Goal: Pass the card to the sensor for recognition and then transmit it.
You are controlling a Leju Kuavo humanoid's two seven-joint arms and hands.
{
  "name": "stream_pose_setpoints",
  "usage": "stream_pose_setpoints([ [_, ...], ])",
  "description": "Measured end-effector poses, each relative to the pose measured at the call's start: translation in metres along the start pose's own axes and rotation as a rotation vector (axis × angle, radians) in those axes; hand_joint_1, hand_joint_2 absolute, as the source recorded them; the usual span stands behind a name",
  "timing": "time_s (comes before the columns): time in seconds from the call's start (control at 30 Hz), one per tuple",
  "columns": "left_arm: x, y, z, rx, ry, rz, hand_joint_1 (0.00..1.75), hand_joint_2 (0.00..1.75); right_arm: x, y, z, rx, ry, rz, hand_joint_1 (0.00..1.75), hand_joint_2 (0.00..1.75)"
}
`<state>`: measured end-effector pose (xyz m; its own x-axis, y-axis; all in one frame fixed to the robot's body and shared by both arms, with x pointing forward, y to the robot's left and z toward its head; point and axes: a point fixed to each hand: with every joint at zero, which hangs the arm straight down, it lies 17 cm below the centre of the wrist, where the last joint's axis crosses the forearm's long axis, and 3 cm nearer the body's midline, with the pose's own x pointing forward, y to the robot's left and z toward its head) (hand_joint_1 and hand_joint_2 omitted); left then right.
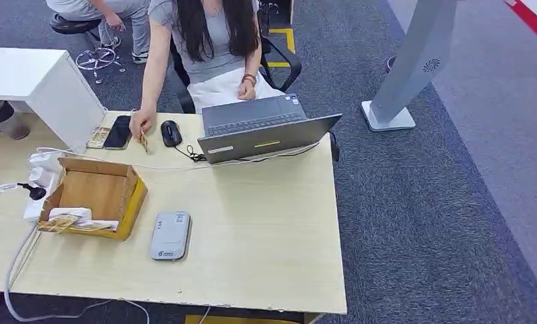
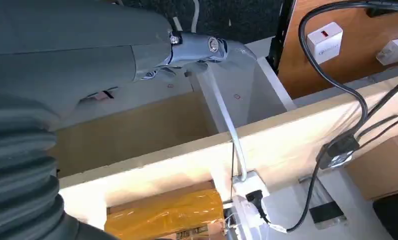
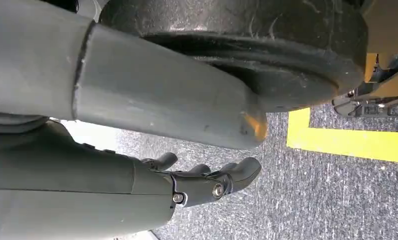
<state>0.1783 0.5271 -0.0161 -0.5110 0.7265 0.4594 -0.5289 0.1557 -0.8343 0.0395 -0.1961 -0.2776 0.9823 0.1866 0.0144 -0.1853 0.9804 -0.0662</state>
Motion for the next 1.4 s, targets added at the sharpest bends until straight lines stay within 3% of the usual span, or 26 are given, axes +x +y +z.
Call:
stream_pose_setpoints([
  [1.4, 0.0, 0.0003, 0.0, 0.001, 0.0, 0.0, 0.0, 1.75, 0.0, -0.0002, -0.0001, 0.0, 0.0, 0.0, 0.0, 0.0],
])
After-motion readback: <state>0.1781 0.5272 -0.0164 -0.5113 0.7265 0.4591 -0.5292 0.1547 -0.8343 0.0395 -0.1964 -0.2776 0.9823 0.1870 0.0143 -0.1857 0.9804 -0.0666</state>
